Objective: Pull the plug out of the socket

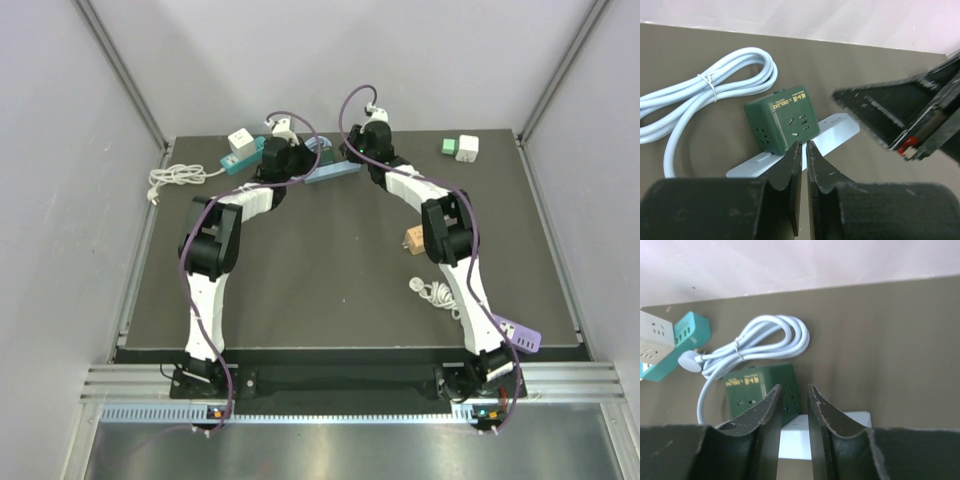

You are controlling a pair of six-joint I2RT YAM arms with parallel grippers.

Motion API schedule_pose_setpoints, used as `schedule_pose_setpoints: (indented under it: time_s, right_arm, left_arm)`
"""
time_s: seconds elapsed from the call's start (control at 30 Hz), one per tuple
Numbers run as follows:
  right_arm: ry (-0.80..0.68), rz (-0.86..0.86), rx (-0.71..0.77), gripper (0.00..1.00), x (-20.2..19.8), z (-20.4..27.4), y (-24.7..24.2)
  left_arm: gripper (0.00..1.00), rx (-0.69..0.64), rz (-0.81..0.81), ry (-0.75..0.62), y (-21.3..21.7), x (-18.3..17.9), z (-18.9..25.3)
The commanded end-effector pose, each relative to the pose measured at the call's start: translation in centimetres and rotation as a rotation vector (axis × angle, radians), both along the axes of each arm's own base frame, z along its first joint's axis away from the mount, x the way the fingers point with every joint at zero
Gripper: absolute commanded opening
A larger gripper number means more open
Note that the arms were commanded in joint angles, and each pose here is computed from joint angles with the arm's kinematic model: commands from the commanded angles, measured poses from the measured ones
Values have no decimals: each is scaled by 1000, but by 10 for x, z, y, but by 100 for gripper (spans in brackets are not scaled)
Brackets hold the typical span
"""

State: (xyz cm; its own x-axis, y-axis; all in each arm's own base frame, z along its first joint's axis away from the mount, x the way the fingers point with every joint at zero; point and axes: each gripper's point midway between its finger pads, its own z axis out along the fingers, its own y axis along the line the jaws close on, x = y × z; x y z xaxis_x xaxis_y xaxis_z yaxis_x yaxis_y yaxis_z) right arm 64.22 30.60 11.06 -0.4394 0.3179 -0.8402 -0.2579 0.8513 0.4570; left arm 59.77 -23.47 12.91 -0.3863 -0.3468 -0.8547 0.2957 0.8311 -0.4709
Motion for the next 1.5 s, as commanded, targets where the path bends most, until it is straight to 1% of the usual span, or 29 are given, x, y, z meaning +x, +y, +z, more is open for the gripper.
schedule_pose_setpoints:
  time_s: [0.0, 0.03, 0.1, 0.13, 0.17, 0.23, 0.3, 0.33, 0.47, 0.5, 0.53, 0.6, 0.7, 0.83, 0.9, 0.97, 1.1, 1.13, 1.2, 1.27, 1.33, 1.37, 1.43, 1.47]
  right_arm:
    - [-14, 18, 40, 26, 1, 18, 12]
    - [10, 21, 32, 25, -4, 7, 11]
    - [5, 21, 42, 25, -9, 11, 11]
    - [33, 22, 34, 24, -15, -3, 9]
    - [31, 28, 39, 23, -17, 0, 9]
    - [63, 37, 33, 20, -27, -15, 9]
    - [56, 47, 34, 19, -33, -12, 10]
    - [72, 52, 25, 19, -39, -21, 10]
    - [79, 55, -5, 16, -47, -24, 7]
    - [63, 54, -14, 15, -48, -17, 6]
    - [76, 52, -27, 14, -54, -26, 4]
    - [64, 54, -28, 12, -57, -19, 2]
    - [60, 62, -35, 11, -62, -18, 2]
    - [51, 66, -40, 11, -59, -14, 3]
    - [51, 68, -40, 11, -59, -15, 4]
    - [53, 68, -35, 11, -59, -15, 4]
    - [47, 66, -37, 11, -60, -12, 3]
    - [45, 67, -40, 11, -60, -13, 3]
    - [38, 62, -42, 11, -60, -10, 2]
    - [34, 63, -40, 11, -61, -7, 2]
    - [32, 61, -41, 11, -60, -8, 1]
    - [33, 62, -41, 11, -60, -9, 2]
    - [32, 63, -39, 11, -60, -8, 3]
    - [33, 65, -35, 11, -60, -7, 3]
  left_arm:
    - [12, 0, 39, -87, 5, 8, 30]
    - [12, 12, 47, -87, 7, 8, 28]
    - [12, 31, 66, -69, 12, 7, 21]
    - [12, 34, 78, -55, 15, 7, 17]
    - [12, 33, 85, -45, 16, 7, 14]
    - [12, 19, 101, -10, 20, 7, 6]
    - [12, -5, 113, 21, 22, 5, 2]
    - [12, -7, 123, 37, 24, 4, -2]
    - [13, -29, 172, 93, 32, 1, -11]
    - [14, -47, 184, 117, 32, 0, -15]
    - [15, -49, 190, 149, 34, -2, -21]
    - [15, -94, 201, 189, 32, -4, -23]
    - [23, -149, 189, 234, 27, -9, -29]
    - [42, -195, 224, 290, 30, -13, -30]
    - [49, -224, 289, 332, 37, -17, -28]
    - [56, -245, 358, 346, 46, -16, -25]
    - [56, -334, 456, 440, 51, -20, -30]
    - [56, -333, 476, 471, 52, -24, -33]
    - [55, -372, 486, 472, 48, -22, -25]
    - [53, -381, 503, 502, 48, -27, -26]
    - [53, -383, 525, 485, 50, -30, -13]
    - [54, -351, 573, 447, 58, -30, -8]
    - [56, -312, 586, 387, 58, -35, 14]
    - [56, -291, 625, 375, 64, -37, 17]
